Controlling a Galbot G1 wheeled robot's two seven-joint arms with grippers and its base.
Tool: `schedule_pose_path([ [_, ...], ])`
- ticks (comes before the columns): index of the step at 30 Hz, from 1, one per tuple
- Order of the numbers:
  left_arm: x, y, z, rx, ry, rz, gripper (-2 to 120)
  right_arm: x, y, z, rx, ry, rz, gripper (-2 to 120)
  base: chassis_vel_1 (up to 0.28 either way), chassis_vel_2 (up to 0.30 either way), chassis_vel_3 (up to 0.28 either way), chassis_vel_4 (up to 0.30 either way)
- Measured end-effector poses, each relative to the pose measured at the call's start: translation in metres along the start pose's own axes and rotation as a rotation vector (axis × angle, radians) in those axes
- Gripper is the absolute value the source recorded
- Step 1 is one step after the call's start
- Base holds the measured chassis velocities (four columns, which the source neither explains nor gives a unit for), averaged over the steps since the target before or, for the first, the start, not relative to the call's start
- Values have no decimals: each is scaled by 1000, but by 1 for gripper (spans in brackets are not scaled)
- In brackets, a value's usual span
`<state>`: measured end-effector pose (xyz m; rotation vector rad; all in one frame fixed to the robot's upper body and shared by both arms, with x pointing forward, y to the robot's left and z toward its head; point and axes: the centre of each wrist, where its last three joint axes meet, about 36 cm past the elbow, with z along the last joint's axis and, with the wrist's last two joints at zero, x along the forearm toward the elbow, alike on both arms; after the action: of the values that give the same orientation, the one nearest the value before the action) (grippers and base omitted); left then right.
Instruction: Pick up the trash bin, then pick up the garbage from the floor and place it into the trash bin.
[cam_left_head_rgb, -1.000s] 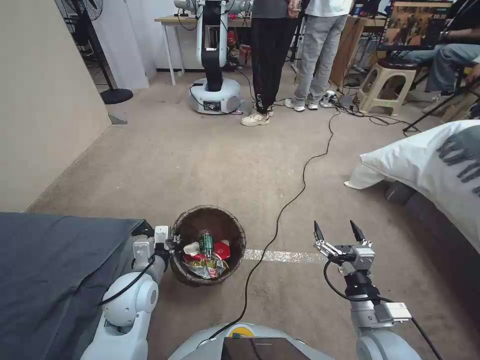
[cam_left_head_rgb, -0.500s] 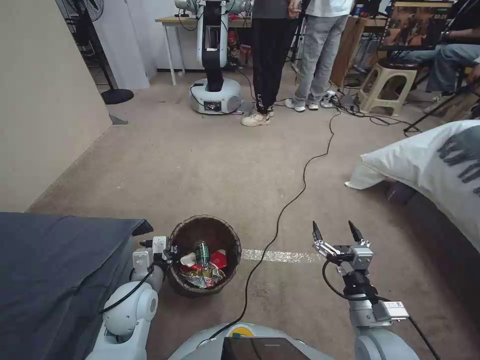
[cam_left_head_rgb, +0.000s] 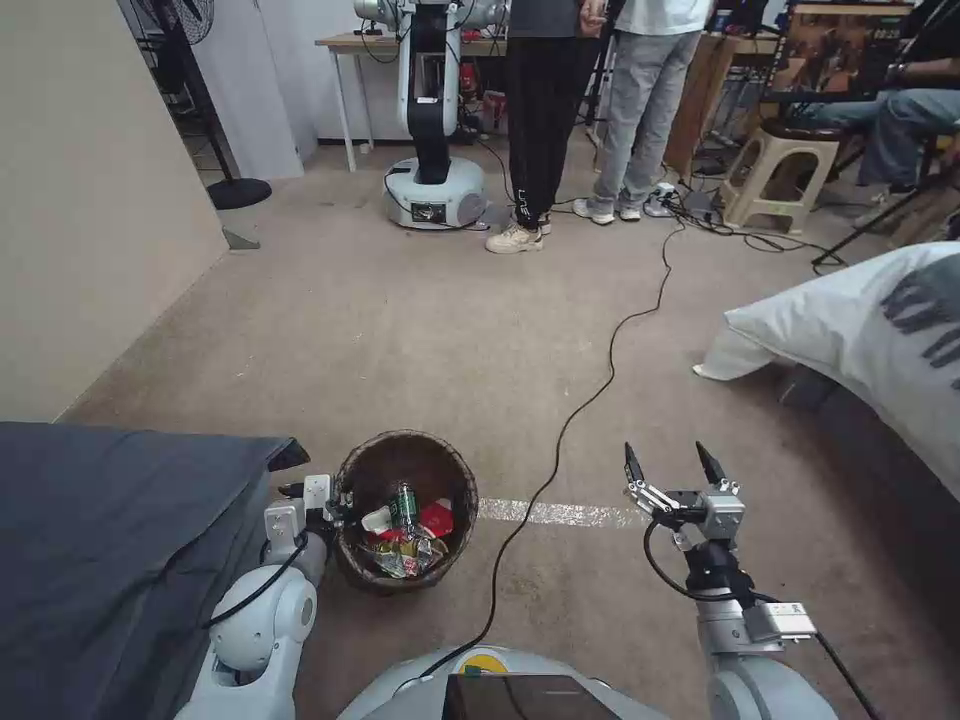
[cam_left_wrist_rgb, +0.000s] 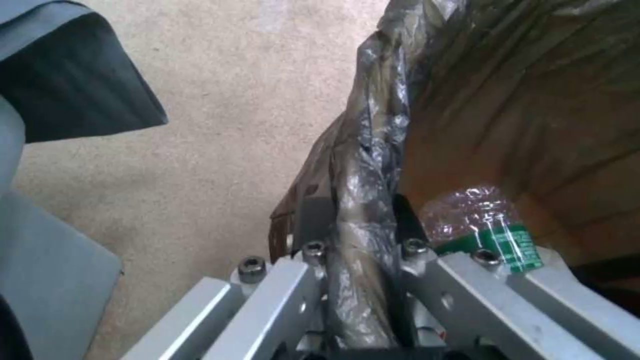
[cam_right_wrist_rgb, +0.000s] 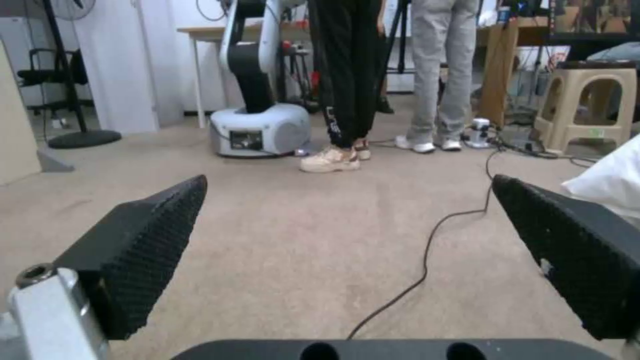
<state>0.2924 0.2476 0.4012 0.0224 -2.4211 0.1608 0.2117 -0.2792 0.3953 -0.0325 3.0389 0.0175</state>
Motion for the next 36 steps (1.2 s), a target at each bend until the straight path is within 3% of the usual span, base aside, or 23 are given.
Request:
schedule_pose_path([
  [4,-2,0,0,3,2,0,3,0,0,0,-1,1,-1,100,0,0,0,0],
  [8,-3,0,-1,9,-2,-3,11,0,1,1,-2,3,-4,100,0,0,0,0],
  [29,7,-9,-16,5,-45,6,91,-1,6,5,3,11,-24,100,0,0,0,0],
  [36,13,-10,-22,2,-71,2,100,-1,6,5,4,12,-25,100,0,0,0,0],
])
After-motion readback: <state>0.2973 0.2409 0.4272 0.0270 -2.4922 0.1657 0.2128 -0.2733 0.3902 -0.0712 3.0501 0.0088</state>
